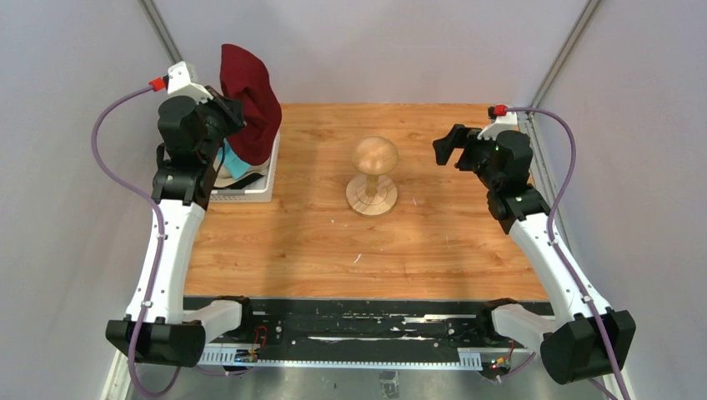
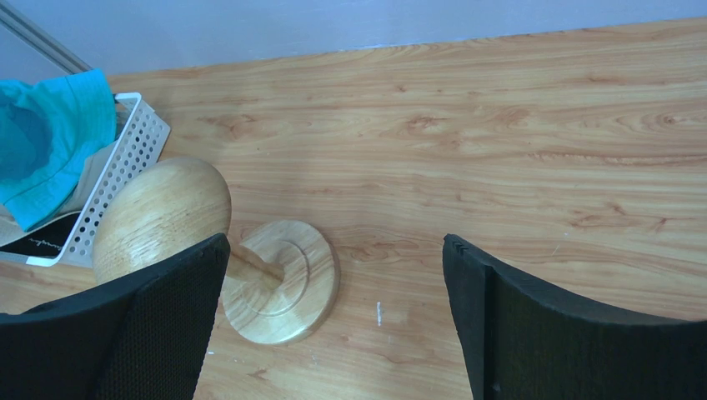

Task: Stack the hats
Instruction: Pick up the hat from the bin, then place the hat on the hat stand.

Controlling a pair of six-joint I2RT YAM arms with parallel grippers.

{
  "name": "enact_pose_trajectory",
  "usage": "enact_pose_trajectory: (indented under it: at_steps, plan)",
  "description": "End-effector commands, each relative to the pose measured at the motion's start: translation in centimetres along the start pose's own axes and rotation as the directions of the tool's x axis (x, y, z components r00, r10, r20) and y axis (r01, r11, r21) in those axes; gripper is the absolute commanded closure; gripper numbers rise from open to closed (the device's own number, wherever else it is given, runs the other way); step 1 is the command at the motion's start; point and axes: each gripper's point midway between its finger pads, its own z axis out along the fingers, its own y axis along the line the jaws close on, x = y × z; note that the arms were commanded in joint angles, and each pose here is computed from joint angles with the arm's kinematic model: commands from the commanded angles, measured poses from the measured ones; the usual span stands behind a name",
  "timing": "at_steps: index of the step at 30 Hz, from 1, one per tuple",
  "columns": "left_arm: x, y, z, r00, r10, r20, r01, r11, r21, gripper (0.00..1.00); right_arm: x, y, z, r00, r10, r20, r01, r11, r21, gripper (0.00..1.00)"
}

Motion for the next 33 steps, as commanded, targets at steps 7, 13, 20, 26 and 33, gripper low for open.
enact_pose_trajectory:
  at_steps: [7,13,20,26,33]
  plan:
    - [-2.9,-6.8,-4.2,0.998,-0.064,0.002,0.06,0.943,0.327,1.0,-0.8,0.1,-0.4,0.999,0.01,0.034,-0.01,1.0,-0.014,0.02]
    - [-2.6,-9.6,-5.0,0.99,-0.131,-0.044,0.136,0.869,0.475,1.0,-0.8,0.0,-0.5,0.999,0.009,0.037,-0.008,1.0,-0.012,0.02]
    - [-2.0,-11.3,-5.8,0.986,-0.143,-0.09,0.169,0.816,0.553,1.0,-0.9,0.2,-0.5,0.999,0.01,0.05,-0.009,1.0,-0.022,0.03]
    - [0.1,-13.4,-5.7,0.979,-0.119,-0.164,0.195,0.776,0.6,1.0,-1.0,0.2,-0.6,0.999,0.008,0.052,-0.007,1.0,-0.018,0.03]
    - [3.5,-16.2,-4.6,0.963,-0.063,-0.262,0.22,0.745,0.63,1.0,-1.1,-0.1,-0.7,0.998,0.005,0.057,-0.005,1.0,-0.001,0.03]
